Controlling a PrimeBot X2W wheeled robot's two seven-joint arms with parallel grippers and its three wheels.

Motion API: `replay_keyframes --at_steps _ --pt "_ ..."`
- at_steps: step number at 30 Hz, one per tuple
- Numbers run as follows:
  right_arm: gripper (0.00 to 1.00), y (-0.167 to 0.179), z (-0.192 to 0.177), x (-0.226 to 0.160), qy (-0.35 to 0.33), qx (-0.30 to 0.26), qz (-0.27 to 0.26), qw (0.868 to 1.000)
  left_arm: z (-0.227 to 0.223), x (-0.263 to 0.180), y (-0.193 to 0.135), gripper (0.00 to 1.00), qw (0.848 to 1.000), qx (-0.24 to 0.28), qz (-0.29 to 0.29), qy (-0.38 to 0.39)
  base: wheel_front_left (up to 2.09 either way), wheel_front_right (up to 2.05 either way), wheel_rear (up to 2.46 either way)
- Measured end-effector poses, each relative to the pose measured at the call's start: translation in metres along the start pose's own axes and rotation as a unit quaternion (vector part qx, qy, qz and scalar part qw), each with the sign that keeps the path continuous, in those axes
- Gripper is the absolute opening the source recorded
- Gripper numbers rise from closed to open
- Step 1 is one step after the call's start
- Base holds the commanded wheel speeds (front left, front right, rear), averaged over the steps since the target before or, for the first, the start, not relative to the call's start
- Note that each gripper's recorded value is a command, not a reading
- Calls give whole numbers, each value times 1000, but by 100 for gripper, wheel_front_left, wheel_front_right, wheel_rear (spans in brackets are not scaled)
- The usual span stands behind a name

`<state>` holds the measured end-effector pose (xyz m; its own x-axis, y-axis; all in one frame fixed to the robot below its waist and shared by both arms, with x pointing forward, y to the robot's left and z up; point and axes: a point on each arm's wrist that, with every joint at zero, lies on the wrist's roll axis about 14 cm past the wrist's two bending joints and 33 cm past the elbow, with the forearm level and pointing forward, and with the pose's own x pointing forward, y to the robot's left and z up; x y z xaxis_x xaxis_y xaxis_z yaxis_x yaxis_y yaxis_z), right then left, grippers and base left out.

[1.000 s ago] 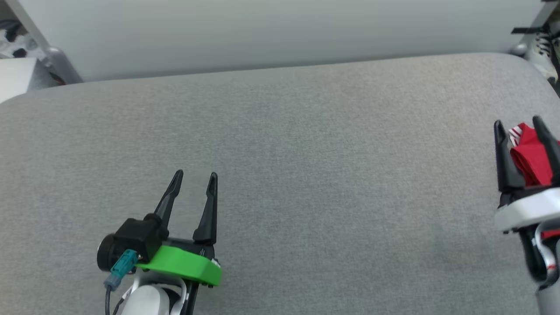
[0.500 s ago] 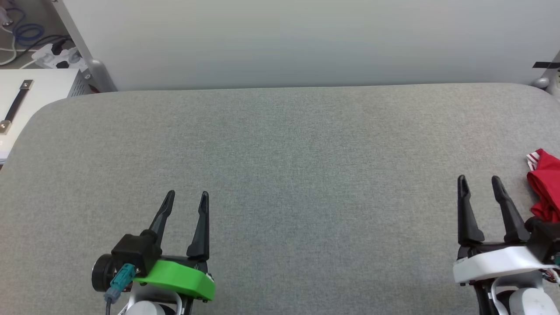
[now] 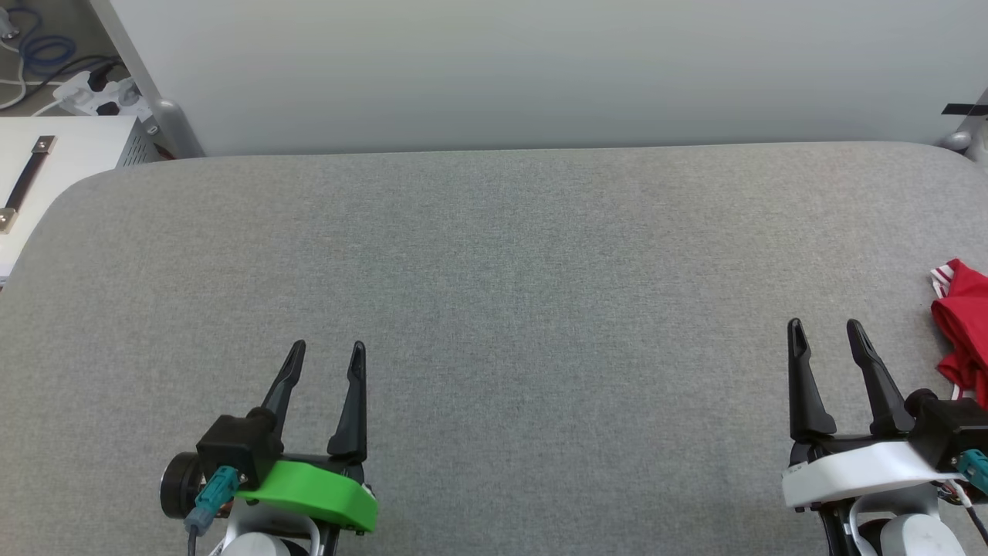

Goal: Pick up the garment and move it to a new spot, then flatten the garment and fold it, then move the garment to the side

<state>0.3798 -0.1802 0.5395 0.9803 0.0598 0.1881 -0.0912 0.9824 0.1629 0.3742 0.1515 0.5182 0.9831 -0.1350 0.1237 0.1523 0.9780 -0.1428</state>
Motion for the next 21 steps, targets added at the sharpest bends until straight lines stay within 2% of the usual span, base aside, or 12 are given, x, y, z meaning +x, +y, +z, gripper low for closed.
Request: replay_keyframes --at_steps 21 --pt "100 5 3 2 -5 -2 8 1000 3 0 1 100 1000 -2 2 -5 0 0 0"
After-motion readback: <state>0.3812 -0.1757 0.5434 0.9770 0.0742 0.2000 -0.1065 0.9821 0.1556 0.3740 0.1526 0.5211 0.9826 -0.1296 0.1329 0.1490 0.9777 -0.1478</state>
